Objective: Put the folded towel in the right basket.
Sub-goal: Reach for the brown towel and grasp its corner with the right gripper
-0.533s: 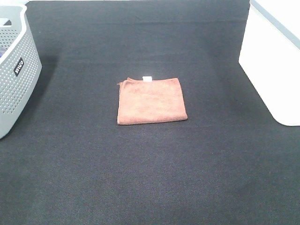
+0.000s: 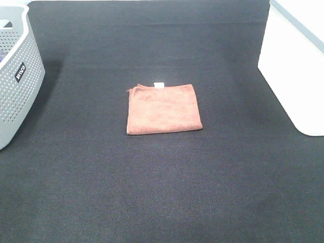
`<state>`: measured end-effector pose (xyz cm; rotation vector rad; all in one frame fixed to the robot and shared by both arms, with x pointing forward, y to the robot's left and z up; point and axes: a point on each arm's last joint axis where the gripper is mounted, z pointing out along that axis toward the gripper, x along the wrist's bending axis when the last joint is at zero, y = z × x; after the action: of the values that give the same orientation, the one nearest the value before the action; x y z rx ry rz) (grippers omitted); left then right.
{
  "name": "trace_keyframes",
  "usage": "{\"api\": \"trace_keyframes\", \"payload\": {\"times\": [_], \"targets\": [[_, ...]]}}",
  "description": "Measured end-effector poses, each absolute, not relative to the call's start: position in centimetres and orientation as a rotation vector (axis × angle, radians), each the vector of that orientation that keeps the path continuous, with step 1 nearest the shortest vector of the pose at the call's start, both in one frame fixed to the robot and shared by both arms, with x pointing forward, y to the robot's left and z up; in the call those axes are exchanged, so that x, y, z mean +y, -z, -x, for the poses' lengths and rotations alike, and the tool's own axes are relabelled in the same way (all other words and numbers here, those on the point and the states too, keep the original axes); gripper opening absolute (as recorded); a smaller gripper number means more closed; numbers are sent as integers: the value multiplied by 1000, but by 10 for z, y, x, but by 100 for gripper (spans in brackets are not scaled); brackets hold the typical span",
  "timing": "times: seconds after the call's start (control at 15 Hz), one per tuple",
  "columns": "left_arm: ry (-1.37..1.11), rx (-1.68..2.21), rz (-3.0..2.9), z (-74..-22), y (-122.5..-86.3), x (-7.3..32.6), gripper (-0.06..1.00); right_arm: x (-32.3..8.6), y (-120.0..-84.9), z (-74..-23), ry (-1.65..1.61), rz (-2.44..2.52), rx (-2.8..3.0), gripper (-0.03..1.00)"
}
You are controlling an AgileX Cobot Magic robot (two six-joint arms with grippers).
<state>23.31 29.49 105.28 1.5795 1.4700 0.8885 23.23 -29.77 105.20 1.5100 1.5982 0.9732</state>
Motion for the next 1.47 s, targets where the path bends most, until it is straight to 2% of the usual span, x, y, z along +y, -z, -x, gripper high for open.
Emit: {"api": "trace_keyframes", "payload": {"times": [1.47], "targets": [[-889, 1470, -1580, -233, -1053, 295, 88, -298, -1052, -232, -973, -1510, 1598, 67]]}}
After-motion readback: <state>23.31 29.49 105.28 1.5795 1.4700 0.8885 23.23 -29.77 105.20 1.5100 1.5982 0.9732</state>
